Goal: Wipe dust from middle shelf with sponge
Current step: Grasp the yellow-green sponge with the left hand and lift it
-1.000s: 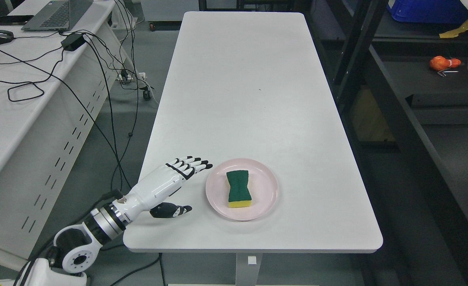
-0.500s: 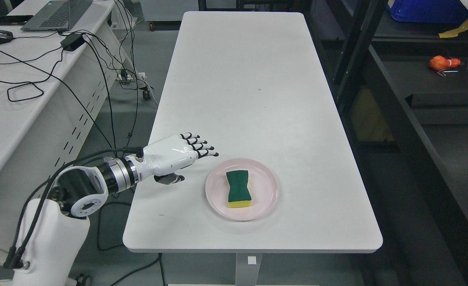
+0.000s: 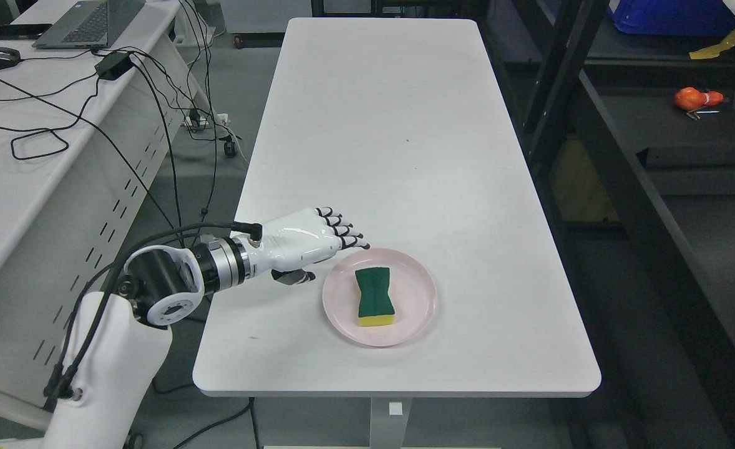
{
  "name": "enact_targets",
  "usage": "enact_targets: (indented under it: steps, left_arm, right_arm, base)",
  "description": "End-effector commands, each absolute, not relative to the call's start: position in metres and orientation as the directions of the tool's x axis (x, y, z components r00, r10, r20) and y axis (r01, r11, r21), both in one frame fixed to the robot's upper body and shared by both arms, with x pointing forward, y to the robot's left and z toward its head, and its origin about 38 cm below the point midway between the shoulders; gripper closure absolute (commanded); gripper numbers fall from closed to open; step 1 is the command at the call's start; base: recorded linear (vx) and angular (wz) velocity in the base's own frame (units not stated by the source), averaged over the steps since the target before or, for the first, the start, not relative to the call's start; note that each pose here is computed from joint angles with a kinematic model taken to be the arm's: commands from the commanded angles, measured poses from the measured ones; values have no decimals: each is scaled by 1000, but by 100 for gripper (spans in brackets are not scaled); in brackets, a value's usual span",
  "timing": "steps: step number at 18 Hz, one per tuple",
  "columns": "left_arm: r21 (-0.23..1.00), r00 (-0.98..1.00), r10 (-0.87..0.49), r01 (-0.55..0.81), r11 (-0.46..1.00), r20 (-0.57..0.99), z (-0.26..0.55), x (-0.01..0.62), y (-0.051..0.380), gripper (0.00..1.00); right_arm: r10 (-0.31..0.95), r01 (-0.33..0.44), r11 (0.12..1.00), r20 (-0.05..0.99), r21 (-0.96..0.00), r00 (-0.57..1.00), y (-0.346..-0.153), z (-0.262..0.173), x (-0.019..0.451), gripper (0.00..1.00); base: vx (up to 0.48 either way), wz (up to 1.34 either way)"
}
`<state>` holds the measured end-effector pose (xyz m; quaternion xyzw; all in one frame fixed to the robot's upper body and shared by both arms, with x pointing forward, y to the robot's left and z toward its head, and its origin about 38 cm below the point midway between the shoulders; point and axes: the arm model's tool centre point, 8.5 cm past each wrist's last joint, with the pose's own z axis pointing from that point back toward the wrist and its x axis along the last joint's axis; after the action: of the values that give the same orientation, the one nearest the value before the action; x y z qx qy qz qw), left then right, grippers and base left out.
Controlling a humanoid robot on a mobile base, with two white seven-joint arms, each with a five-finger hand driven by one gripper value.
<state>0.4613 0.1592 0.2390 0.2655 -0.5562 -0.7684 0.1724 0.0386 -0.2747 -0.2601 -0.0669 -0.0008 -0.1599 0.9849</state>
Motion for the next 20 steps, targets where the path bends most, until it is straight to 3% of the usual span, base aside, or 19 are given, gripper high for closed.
enact_targets:
  steps: [1, 13, 20]
  left_arm:
    - [948, -872, -478, 59, -314, -104, 195, 454, 100, 24]
    - [938, -853, -521, 164, -306, -21, 168, 465, 95, 28]
    - [949, -833, -553, 173, -264, -2, 174, 472, 107, 47]
  right_arm:
    - [-314, 317, 937, 45, -147, 948, -287, -259, 44, 0]
    - [-314, 317, 937, 45, -147, 948, -287, -259, 44, 0]
    - [-314, 317, 937, 44, -147, 948, -287, -259, 43, 0]
  base:
    - [0, 0]
    - [0, 0]
    - [0, 0]
